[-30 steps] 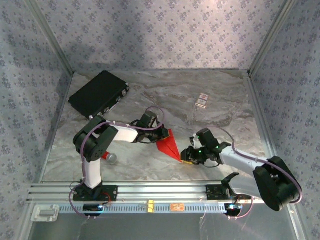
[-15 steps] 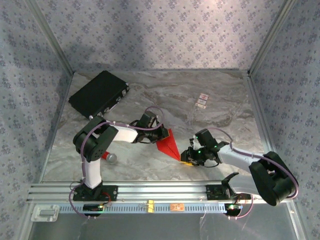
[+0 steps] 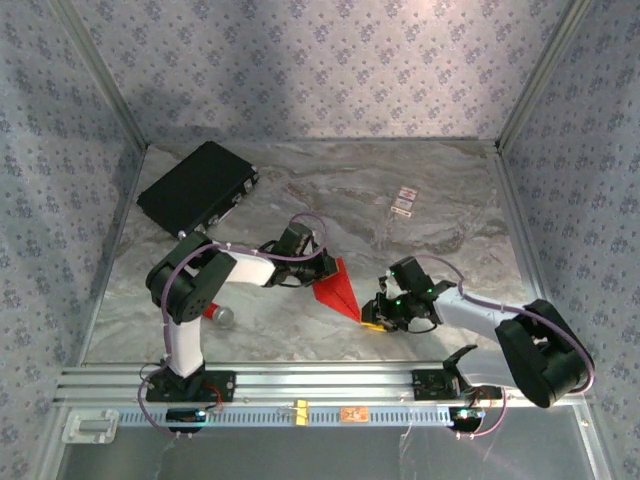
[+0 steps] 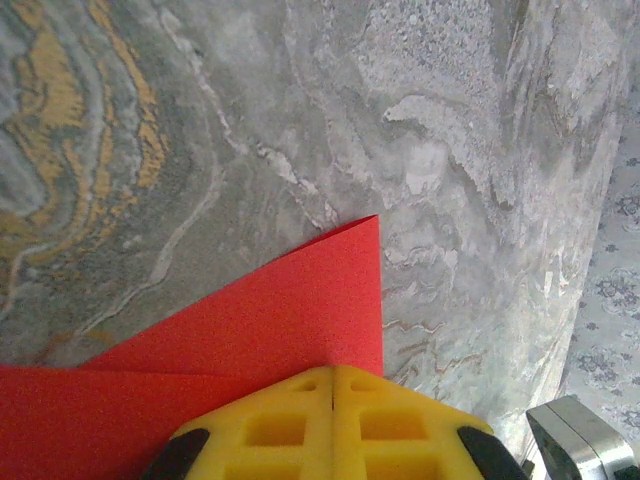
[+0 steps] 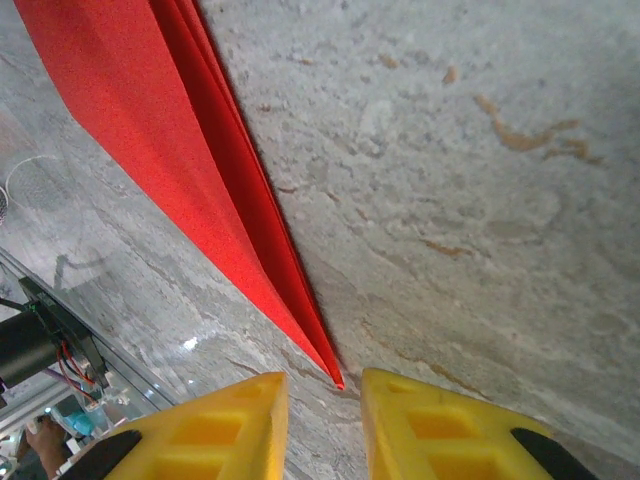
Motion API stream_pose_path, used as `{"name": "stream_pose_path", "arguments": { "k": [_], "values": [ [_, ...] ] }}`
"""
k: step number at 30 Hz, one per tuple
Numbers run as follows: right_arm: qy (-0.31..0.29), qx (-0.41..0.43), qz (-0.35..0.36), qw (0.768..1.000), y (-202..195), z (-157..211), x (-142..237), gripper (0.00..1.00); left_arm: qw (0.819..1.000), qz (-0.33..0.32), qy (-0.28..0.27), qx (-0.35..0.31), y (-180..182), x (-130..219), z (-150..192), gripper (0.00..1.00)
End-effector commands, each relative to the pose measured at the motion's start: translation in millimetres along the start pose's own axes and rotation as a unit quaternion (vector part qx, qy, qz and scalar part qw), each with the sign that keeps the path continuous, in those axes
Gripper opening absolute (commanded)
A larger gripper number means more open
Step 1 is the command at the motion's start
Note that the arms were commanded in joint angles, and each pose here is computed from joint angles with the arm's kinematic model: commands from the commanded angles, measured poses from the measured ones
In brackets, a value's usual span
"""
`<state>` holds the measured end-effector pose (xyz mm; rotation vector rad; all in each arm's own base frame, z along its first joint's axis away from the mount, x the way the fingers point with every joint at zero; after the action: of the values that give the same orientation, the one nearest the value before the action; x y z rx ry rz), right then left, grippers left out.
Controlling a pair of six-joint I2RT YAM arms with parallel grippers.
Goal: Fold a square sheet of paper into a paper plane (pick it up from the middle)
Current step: Turn over the paper at the center of the table.
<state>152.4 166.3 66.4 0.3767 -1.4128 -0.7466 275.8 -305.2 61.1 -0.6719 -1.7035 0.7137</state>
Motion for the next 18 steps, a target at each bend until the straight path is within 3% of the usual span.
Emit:
{"name": "stream_pose_path", "arguments": {
  "k": [1, 18],
  "values": [
    [0.011, 0.013, -0.017, 1.0, 9.2, -0.6, -1.5, 0.27, 0.998, -0.055, 0.017, 0.027, 30.7, -1.0, 12.7, 0.06],
    [0.008, 0.02, -0.028, 0.999, 19.7, -2.6, 3.3, 0.27, 0.998, -0.049, 0.014, 0.028, 27.5, 0.2, 11.0, 0.06]
  ]
}}
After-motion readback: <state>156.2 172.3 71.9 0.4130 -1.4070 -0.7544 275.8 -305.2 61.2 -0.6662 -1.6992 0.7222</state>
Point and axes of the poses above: each hand's point on the last joint's axis, 136 mm out from that joint toward the fingers, its own x axis back along the fingers, its own y axis along the line the jaws close on, z = x × y, the point moved 6 cm from there along x, back along the fingers, and after that the axes turned 8 degrees about -x, right-handed, at the moved point
